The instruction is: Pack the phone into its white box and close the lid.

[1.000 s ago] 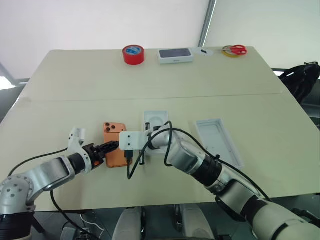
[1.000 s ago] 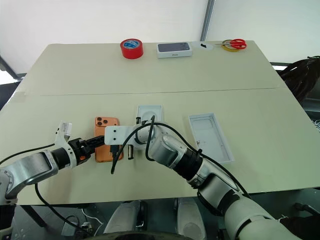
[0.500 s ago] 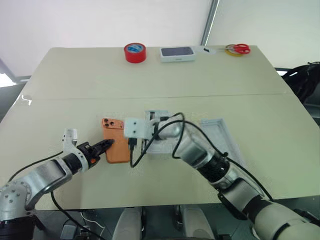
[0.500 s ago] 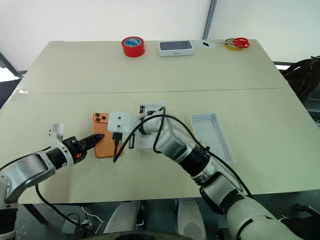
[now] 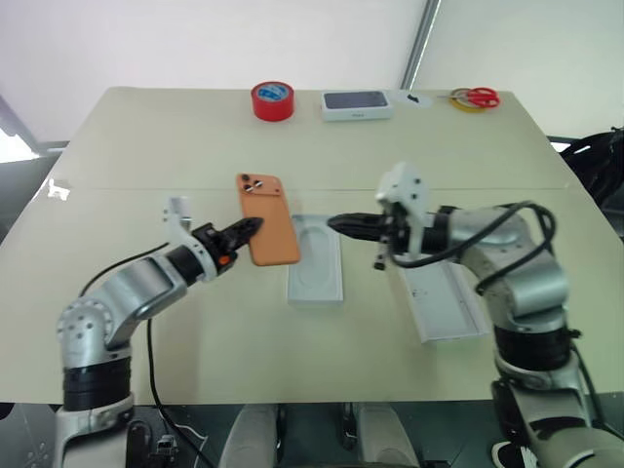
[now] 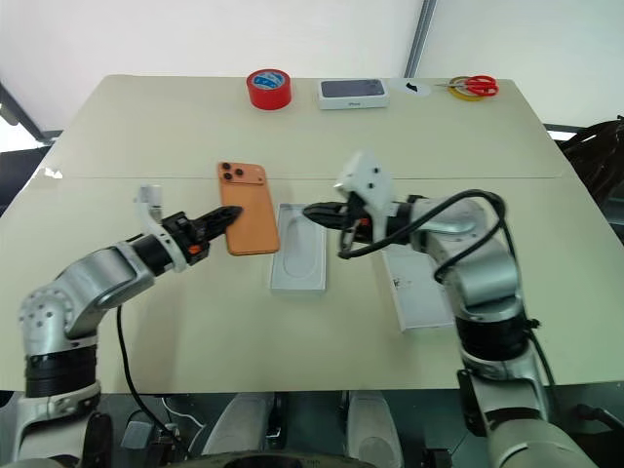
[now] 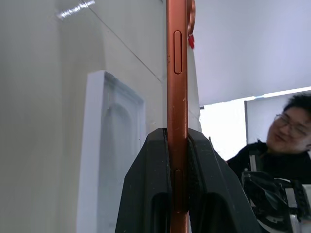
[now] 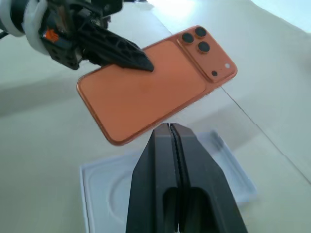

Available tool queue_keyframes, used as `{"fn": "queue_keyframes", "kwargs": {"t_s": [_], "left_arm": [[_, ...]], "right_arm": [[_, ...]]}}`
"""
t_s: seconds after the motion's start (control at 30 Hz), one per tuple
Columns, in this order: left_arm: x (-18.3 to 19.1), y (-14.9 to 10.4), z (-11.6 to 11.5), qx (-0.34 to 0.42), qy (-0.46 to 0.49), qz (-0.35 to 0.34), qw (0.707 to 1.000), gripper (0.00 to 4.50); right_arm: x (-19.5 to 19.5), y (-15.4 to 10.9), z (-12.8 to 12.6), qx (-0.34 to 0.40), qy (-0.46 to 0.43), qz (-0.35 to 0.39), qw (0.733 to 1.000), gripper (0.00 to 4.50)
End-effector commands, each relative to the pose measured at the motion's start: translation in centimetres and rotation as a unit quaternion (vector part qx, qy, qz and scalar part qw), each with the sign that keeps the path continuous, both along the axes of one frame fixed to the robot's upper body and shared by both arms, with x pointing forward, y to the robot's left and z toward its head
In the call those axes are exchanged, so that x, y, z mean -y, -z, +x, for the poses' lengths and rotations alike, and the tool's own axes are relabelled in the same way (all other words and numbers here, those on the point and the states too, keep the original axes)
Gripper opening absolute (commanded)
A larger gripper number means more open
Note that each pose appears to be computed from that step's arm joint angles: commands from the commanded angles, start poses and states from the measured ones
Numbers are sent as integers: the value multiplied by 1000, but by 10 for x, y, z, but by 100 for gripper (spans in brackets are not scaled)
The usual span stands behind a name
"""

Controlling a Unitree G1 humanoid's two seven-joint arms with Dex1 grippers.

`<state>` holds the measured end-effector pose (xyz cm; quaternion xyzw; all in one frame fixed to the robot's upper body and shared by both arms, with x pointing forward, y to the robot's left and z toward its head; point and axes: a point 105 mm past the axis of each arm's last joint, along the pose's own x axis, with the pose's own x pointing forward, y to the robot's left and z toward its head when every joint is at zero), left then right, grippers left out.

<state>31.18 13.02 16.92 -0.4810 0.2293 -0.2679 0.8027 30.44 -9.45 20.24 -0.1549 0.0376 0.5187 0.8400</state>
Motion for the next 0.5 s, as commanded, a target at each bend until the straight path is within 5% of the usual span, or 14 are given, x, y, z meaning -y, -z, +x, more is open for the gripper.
{"fn": "queue_keyframes", "kwargs": {"t_s": [0.03, 0.2, 0.5], "left_arm": [[15, -6, 5, 3, 35, -4, 999, 2], [37, 5, 13, -20, 80, 19, 996, 2], [49, 23, 15, -35, 105, 63, 992, 2]], "right_arm": [[26, 1, -3, 6, 40, -22, 999, 0], [62, 24, -6, -10, 90, -78, 993, 0], [75, 26, -6, -4, 113, -85, 990, 0]]}}
